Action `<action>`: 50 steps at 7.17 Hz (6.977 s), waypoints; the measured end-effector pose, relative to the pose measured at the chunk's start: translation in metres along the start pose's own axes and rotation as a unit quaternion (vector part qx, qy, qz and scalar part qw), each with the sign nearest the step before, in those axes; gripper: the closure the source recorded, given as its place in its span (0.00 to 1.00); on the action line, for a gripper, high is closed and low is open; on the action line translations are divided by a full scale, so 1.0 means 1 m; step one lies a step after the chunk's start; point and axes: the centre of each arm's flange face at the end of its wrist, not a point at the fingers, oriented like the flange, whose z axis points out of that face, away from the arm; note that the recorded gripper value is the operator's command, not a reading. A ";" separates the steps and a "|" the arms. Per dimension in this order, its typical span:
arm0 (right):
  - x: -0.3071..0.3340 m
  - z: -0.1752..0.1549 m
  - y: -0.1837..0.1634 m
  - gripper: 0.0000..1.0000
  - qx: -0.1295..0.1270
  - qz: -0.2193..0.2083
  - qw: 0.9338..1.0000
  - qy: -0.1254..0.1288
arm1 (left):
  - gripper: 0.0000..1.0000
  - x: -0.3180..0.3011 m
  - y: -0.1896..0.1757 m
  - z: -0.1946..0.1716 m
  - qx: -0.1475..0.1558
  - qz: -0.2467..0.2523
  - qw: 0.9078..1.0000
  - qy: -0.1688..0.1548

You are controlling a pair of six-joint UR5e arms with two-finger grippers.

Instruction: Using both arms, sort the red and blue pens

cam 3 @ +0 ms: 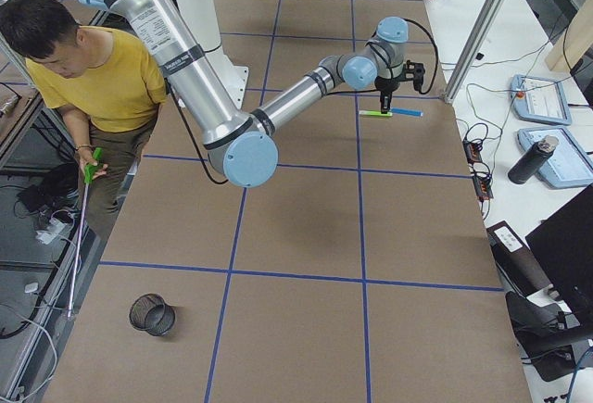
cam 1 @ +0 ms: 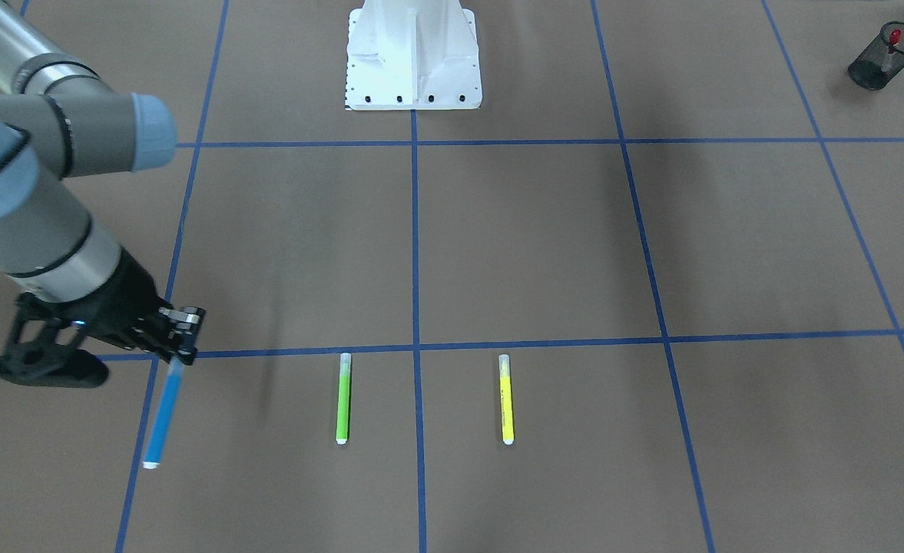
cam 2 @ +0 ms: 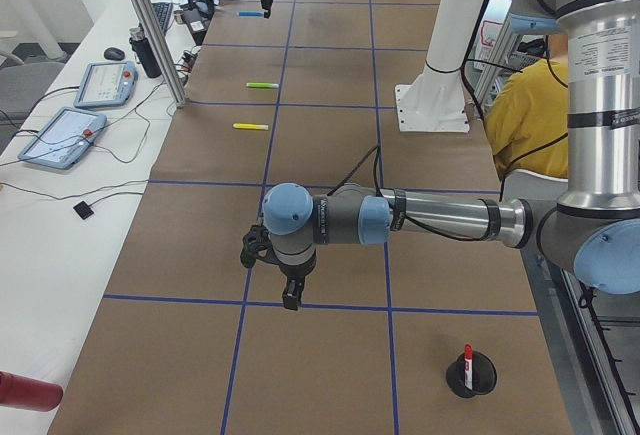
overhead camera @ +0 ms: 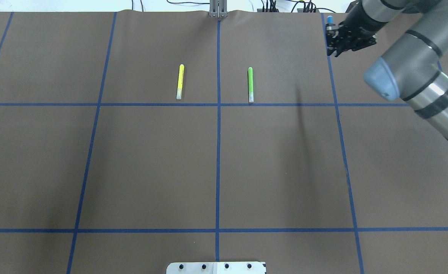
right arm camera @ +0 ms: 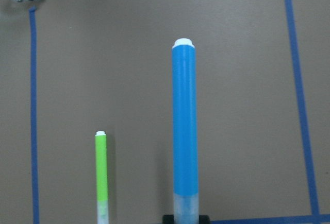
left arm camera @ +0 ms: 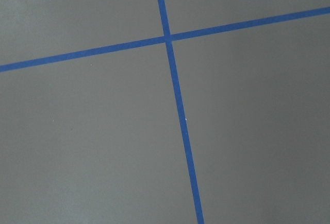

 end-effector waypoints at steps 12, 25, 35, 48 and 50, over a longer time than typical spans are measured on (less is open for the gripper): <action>0.483 -0.127 0.272 1.00 -0.046 -0.070 0.992 0.097 | 0.00 0.002 -0.005 -0.003 0.010 0.013 1.000 0.000; 0.594 -0.145 0.537 1.00 -0.129 0.496 0.842 -0.167 | 0.00 0.006 -0.008 -0.007 0.037 0.041 0.998 -0.005; 0.675 -0.094 0.572 0.01 -0.149 0.479 0.852 -0.149 | 0.00 0.003 0.007 -0.001 0.052 0.058 0.997 -0.008; 0.654 -0.135 0.356 0.00 -0.041 0.103 0.994 -0.002 | 0.00 -0.005 0.022 0.010 0.041 0.046 0.998 -0.005; 0.612 -0.122 0.285 0.00 -0.045 0.046 0.998 0.004 | 0.00 -0.006 0.022 0.010 0.041 0.045 0.998 -0.005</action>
